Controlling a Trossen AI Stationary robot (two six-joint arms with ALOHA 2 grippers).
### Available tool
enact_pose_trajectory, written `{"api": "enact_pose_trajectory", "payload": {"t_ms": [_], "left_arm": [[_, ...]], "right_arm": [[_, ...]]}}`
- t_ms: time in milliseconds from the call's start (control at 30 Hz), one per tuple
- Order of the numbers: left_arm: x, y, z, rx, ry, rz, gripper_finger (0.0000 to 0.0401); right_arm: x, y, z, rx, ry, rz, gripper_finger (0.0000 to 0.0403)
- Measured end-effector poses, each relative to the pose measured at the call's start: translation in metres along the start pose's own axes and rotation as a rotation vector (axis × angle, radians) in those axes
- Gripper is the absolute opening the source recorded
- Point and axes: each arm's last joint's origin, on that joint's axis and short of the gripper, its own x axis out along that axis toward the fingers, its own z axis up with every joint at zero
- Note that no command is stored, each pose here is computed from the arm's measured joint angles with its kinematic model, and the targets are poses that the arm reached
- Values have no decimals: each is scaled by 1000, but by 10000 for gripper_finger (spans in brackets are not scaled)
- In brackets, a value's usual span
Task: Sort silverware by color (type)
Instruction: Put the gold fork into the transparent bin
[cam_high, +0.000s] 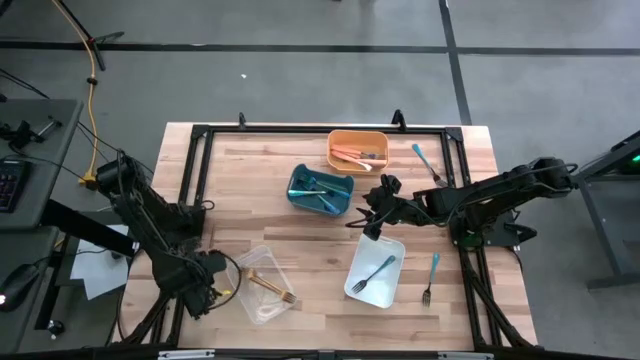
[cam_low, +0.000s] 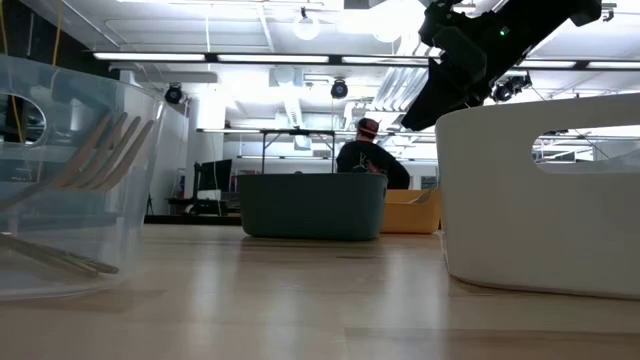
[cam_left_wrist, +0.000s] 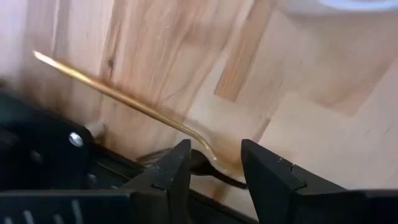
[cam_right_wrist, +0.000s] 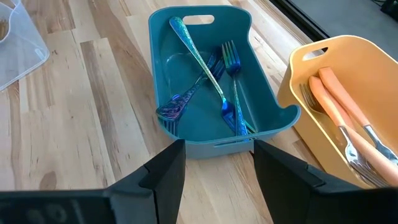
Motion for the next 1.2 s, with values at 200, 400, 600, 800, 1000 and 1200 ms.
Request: {"api": "enact_pose_trajectory", "payload": {"t_ms": [200,400,600,800,1000,1200], "left_arm": [[11,14,-6,-261,87,-3,132],[16,14,-9,-307,164,-60,132],[11,16,-5,-294,166,-106,132],[6,26,-2,-348,111,-101,132],[12,24,-2,-447,124,-108,132],[20,21,-3,-442,145,-137,132]], "right_arm": [[0,0,0,-1,0,0,183],[0,0,0,-2,0,-1,183],[0,-1,0,-2,-4,-13,183],[0,-1,0,-1,-8,-21,183],[0,-1,0,-1,-8,-21,183],[0,-1,0,-1,-8,-22,183]]}}
